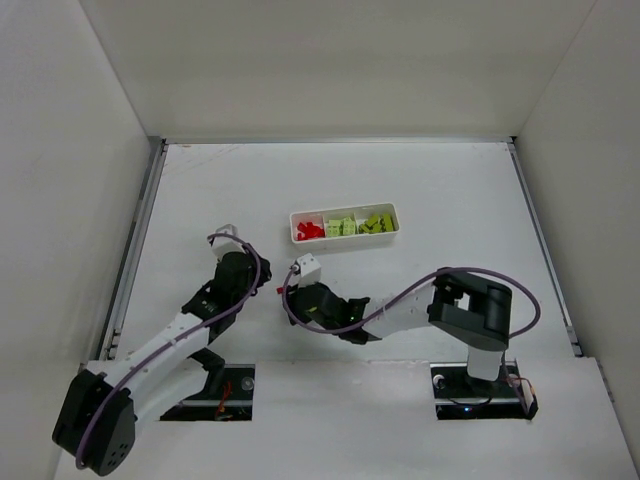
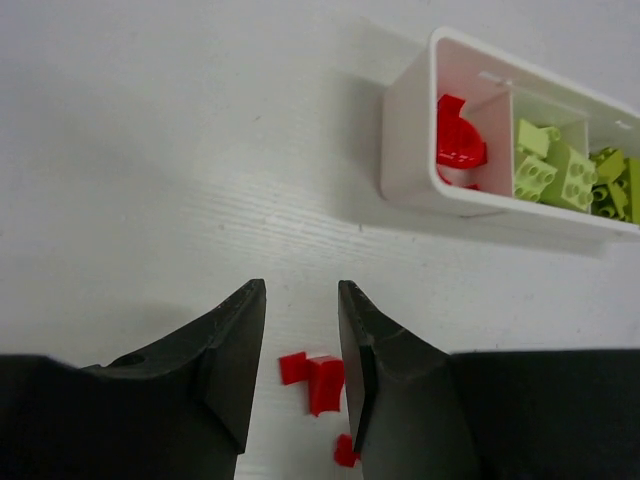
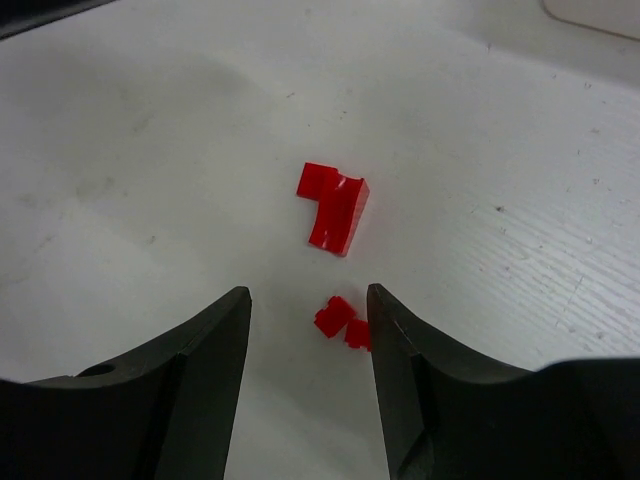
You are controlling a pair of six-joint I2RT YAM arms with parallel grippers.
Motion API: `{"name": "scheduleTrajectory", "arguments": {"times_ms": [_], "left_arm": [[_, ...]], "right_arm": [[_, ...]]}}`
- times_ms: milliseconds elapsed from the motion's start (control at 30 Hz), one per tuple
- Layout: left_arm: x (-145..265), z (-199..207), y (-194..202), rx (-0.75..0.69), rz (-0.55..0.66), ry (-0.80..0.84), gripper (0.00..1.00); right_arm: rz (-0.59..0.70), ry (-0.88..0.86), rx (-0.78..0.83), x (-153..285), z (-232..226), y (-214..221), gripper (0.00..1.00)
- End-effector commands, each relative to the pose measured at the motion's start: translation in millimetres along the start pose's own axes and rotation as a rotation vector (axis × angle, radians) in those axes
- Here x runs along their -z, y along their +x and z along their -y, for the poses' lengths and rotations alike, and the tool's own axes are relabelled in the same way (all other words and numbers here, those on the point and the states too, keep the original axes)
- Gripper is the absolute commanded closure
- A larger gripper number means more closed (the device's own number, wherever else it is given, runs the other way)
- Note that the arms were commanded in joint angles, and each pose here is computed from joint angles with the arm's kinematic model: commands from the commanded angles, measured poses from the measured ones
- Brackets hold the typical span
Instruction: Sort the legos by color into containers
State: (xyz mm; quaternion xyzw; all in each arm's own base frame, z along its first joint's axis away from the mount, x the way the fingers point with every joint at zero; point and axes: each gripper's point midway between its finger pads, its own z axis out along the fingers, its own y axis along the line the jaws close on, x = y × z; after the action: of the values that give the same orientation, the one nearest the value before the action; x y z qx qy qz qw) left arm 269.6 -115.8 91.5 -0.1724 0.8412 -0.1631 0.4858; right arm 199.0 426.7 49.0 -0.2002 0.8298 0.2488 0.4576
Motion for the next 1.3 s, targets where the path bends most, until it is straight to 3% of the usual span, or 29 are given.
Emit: {"name": "scheduleTrajectory", "arguments": {"times_ms": [0,333,633,1000,1267], "left_arm": [[9,-14,11,0.038,-0.021,-0.021,0.68],[20,-26,42,0.043,-0.102,-0.033,0.69],[21,-25,49,0.027,-0.103,-0.036,0.7],[21,-13,53,-0.016,-0.134,-0.023,0.68],[20,-1,56,-0.064,-0.114,-0.014,0.66]], "right_arm": [[0.017,-0.002,0.001,-18,2,-16,0.45],[-0.028,0.035,0.029,-43,9,-6,0.51],[-0.026,0.08,0.05,-41,18,-10,0.69],[0.111,0.053,-0.021,8,23,-69,0.73],[0.222,0.16,-0.057,6,90,-136,0.73]]}}
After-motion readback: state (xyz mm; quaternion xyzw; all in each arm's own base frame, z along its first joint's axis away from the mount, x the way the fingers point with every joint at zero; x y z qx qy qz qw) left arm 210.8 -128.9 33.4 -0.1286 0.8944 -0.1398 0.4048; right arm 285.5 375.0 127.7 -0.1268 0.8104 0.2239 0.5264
